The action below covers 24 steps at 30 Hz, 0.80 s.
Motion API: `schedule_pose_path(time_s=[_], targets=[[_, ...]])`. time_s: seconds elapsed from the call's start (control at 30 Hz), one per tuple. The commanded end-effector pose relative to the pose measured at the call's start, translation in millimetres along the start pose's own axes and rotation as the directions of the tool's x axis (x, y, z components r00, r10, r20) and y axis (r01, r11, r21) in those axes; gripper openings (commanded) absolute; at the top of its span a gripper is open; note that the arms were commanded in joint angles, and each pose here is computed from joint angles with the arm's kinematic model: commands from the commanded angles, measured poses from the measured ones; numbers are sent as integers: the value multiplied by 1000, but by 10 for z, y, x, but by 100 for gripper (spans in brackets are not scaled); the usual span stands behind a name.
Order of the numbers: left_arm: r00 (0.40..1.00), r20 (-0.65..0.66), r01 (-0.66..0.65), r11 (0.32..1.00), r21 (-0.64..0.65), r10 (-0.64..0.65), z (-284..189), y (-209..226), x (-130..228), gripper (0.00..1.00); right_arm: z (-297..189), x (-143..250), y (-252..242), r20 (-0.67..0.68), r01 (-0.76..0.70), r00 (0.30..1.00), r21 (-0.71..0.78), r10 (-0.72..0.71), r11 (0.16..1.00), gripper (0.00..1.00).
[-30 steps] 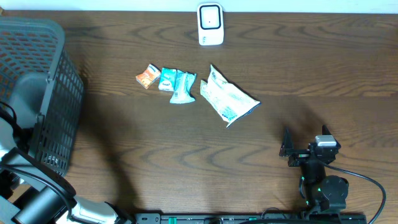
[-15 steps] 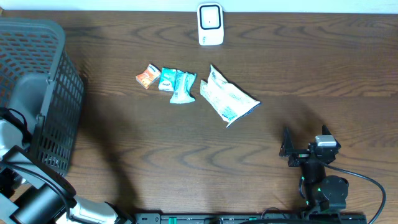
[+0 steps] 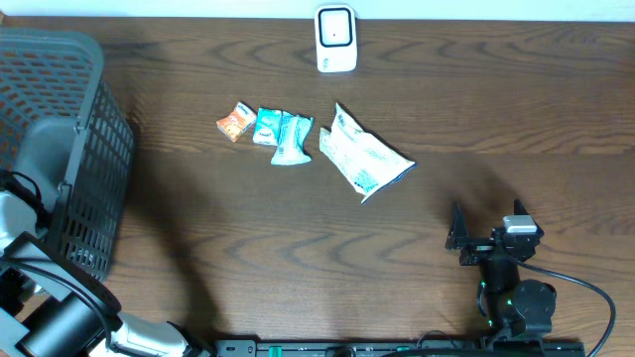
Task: Scan the item barcode
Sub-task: 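Reach the left gripper into the basket toward the green Zam-Buk tin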
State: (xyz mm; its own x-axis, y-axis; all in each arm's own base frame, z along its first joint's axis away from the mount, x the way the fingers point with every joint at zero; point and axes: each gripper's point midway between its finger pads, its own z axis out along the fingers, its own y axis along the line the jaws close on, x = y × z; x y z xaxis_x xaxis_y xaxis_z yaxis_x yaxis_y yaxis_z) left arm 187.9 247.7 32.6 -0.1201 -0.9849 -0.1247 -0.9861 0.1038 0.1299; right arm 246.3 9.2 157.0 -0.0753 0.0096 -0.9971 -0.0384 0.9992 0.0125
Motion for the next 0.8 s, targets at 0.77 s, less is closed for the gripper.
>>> schedule_pose_path(time_s=[0.77], targets=[[993, -58, -91, 974, 207, 105, 177, -419, 84, 79, -1, 9, -8, -2, -10, 1000, 3, 10, 1000, 99]])
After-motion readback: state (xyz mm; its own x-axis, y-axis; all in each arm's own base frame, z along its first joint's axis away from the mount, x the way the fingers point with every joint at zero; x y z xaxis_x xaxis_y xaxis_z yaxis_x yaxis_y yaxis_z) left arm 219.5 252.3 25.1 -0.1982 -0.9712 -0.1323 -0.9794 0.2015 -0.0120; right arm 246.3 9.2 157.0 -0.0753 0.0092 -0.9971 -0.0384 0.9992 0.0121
